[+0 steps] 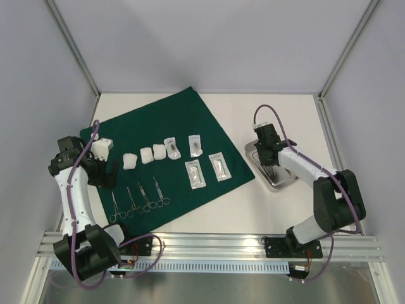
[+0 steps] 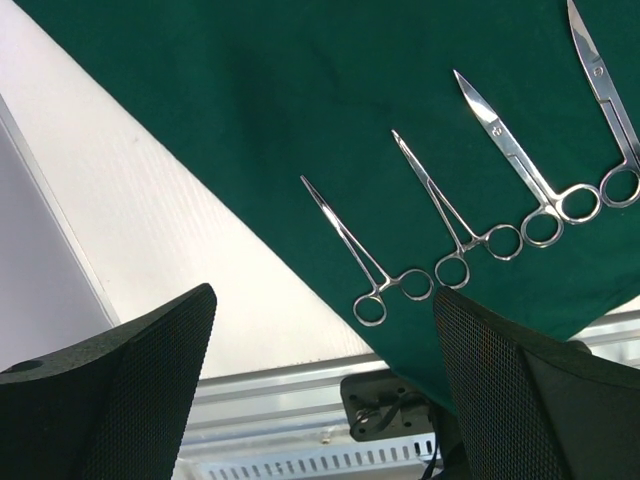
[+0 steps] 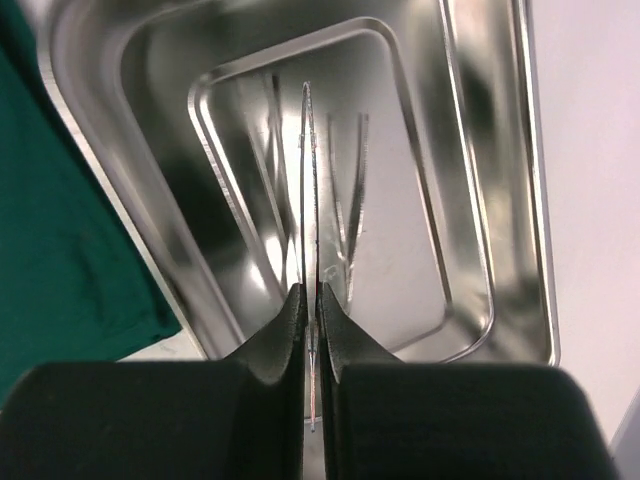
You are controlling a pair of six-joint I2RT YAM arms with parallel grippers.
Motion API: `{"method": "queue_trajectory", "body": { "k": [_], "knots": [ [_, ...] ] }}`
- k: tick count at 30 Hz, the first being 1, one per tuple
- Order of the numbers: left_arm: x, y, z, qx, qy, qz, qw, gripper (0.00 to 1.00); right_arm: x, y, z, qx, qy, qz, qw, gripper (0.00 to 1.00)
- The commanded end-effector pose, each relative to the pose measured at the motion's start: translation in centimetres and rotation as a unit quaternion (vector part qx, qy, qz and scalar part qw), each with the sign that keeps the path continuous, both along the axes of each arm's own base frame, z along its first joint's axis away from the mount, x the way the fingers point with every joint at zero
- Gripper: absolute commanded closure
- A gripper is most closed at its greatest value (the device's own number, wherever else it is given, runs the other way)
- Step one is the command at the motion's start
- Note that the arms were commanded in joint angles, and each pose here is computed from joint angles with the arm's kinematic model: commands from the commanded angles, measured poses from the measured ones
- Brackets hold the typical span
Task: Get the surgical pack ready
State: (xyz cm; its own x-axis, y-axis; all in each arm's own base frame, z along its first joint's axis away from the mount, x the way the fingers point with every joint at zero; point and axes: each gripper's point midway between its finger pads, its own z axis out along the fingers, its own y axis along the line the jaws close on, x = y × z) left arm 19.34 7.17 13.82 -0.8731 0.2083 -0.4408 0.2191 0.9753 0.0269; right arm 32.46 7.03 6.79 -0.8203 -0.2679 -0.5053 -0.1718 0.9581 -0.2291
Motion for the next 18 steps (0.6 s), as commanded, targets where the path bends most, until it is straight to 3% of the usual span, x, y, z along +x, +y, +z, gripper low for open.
{"method": "queue_trajectory", "body": {
  "k": [1, 18],
  "knots": [
    [0.0, -0.1, 1.0, 0.004, -0.013, -0.01, 1.0, 0.02, 1.6, -1.3, -0.5, 0.002, -0.015, -0.001, 1.0, 1.0],
    [-0.1, 0.3, 0.1, 0.012, -0.008, -0.01, 1.0, 0.01, 1.9, -2.3, -3.5, -0.039, 0.016, 0.001, 0.999, 1.0]
  ]
}}
